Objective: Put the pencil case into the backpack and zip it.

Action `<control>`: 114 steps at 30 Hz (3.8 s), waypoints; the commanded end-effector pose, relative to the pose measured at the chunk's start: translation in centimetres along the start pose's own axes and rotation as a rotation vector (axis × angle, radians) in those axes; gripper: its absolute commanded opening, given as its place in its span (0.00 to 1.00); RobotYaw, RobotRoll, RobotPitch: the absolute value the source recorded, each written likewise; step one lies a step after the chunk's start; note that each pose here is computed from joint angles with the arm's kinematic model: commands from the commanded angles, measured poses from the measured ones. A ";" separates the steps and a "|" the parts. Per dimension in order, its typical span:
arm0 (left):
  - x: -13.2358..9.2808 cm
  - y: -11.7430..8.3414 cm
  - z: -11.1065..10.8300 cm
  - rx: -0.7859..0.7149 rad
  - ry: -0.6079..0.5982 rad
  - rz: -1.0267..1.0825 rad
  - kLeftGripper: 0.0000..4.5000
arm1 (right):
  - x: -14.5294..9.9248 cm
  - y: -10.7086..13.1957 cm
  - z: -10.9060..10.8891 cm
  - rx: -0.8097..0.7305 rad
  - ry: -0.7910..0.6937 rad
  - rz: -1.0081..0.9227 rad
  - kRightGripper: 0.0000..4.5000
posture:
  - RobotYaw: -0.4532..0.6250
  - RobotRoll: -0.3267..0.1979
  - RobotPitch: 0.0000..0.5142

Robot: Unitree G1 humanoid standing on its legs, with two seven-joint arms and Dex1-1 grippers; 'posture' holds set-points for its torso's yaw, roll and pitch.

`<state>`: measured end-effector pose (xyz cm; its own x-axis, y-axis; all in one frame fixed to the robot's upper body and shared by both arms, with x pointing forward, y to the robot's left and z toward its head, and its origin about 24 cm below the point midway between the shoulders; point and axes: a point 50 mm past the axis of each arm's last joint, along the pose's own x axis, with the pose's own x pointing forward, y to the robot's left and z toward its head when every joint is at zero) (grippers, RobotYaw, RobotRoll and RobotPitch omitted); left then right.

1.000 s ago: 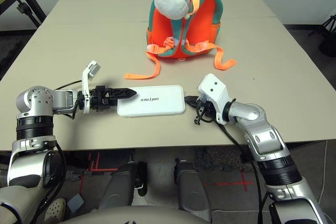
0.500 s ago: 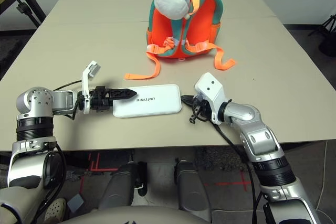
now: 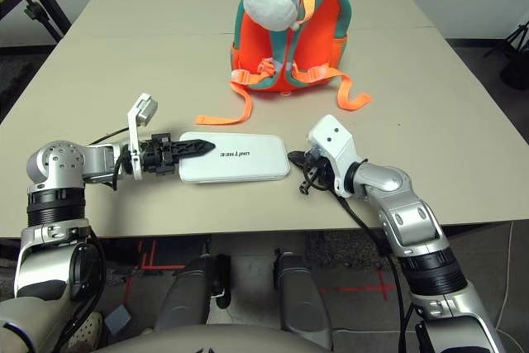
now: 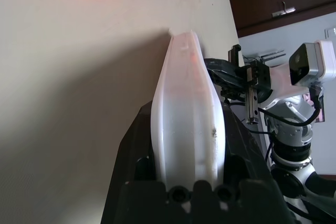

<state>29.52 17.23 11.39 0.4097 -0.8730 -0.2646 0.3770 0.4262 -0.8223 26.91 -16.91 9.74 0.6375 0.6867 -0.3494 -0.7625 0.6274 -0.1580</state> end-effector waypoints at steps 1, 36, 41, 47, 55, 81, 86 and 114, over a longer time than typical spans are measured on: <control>0.3 0.3 0.3 0.057 -0.007 0.076 0.29 | 0.9 0.5 1.2 -0.052 -0.065 0.035 0.13 | 0.34 0.62 0.30; -10.6 -6.8 11.8 0.697 -0.707 0.195 0.28 | 2.2 -4.6 5.1 0.334 -0.306 -0.231 1.00 | 0.39 0.62 0.27; -11.1 -6.9 12.7 0.770 -0.832 0.220 0.28 | 2.8 -5.1 6.6 0.362 -0.358 -0.246 1.00 | 0.40 0.62 0.27; -10.7 -6.2 13.2 0.803 -0.879 0.245 0.28 | 3.7 -5.5 8.2 0.367 -0.414 -0.280 1.00 | 0.39 0.62 0.27; -9.5 -5.9 13.1 0.819 -0.871 0.241 0.28 | 5.3 -6.3 9.6 0.383 -0.461 -0.328 1.00 | 0.39 0.62 0.26; -8.3 -6.1 13.1 0.839 -0.853 0.230 0.28 | 9.9 -7.6 10.5 0.349 -0.485 -0.365 0.86 | 0.40 0.62 0.24; -8.1 -6.0 12.9 0.839 -0.848 0.228 0.28 | 9.7 -7.8 10.4 0.334 -0.491 -0.360 0.44 | 0.40 0.62 0.24; -5.9 -5.8 13.0 0.816 -0.821 0.172 0.28 | -1.7 -0.7 10.1 0.310 -0.505 -0.364 0.08 | 0.34 0.62 0.24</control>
<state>35.58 23.21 23.39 0.8247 -0.4888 0.2844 0.5482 0.8146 -0.1894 28.80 -15.19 18.62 0.8887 0.4466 0.1040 -0.4564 0.8834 0.1065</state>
